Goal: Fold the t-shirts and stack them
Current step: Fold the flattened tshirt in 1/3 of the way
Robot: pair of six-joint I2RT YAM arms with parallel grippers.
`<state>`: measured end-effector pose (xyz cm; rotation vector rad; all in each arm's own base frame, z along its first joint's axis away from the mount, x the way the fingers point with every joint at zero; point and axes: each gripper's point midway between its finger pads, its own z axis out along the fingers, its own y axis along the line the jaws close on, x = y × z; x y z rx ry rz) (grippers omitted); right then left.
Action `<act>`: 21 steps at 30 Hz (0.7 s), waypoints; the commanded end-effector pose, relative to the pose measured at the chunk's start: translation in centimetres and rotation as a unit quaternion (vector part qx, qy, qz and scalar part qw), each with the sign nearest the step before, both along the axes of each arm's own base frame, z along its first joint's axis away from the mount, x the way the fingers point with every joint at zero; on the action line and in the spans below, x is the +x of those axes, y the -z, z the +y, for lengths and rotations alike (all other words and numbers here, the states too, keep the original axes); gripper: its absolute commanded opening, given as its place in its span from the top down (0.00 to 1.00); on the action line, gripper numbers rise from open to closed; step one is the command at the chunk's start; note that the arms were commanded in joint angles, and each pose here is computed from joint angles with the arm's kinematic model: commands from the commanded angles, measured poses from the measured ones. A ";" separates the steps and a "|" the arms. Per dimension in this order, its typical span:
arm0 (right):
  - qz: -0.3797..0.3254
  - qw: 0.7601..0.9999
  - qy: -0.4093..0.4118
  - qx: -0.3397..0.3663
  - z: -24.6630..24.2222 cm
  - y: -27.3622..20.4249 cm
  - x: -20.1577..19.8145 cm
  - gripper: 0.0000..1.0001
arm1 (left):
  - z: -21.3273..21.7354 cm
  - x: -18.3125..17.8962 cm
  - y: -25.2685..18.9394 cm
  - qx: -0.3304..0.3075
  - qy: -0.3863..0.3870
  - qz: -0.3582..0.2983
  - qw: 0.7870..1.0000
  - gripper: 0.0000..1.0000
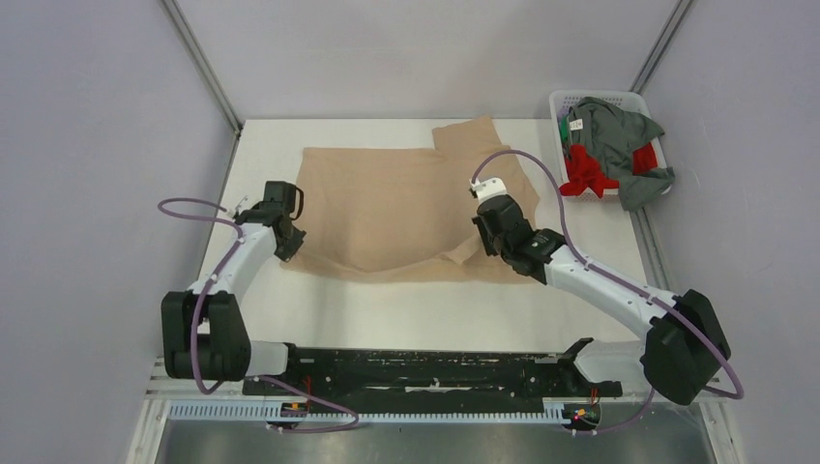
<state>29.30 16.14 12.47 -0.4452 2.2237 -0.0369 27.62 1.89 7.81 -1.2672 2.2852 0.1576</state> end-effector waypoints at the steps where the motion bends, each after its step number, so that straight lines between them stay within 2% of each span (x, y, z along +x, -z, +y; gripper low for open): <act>1: -0.044 0.999 -0.001 0.022 0.5 -2.5 4.0 1.00 | 0.2 3.9 -1.4 0.006 0.000 -0.030 1.000 0.98; 4: -0.043 0.998 -0.014 0.041 0.8 -2.3 5.7 1.00 | 0.4 5.3 -1.6 0.014 -0.001 -0.033 0.999 0.98; 9: -0.039 0.999 0.004 0.026 0.0 -1.7 8.7 0.99 | 0.6 7.3 -1.1 0.021 0.001 -0.024 0.999 0.97; 12: -0.029 0.999 -0.004 0.012 -0.3 -0.6 10.5 0.97 | 0.6 8.5 -0.4 0.022 0.000 -0.014 1.000 0.92; 13: -0.024 1.000 -0.005 0.008 -0.3 -0.1 11.3 0.96 | 0.5 8.9 -0.2 0.023 0.000 -0.011 1.000 0.84; 14: -0.029 1.000 -0.004 0.006 -0.4 -0.3 12.4 0.95 | 0.6 9.3 -0.1 0.025 0.000 -0.009 1.000 0.72; 15: -0.028 1.000 0.002 -0.002 -0.6 0.3 13.4 0.90 | 0.7 9.7 0.1 0.025 -0.001 -0.006 1.000 0.67; 16: -0.033 0.999 0.011 -0.007 -0.9 0.2 14.7 0.79 | 0.6 10.0 0.1 0.023 0.003 -0.004 1.000 0.63; 17: -0.032 0.999 0.026 -0.018 -1.5 0.6 15.9 0.58 | 0.6 10.4 -0.1 0.024 0.006 -0.002 1.000 0.57; 18: -0.039 0.998 0.044 -0.023 -2.1 0.4 17.6 0.44 | 0.6 10.7 -0.5 0.025 0.007 -0.001 1.000 0.44; 19: -0.043 0.996 0.070 -0.035 -3.0 0.0 18.9 0.38 | 0.7 10.9 -1.2 0.027 0.007 -0.002 1.000 0.27; 20: -0.051 0.993 0.095 -0.043 -3.8 -0.8 20.3 0.33 | 0.8 11.1 -2.1 0.029 0.008 -0.007 1.000 0.02; 21: -0.055 0.991 0.110 -0.051 -4.3 -1.6 21.1 0.26 | 0.8 11.2 -2.9 0.031 0.012 -0.012 0.999 0.00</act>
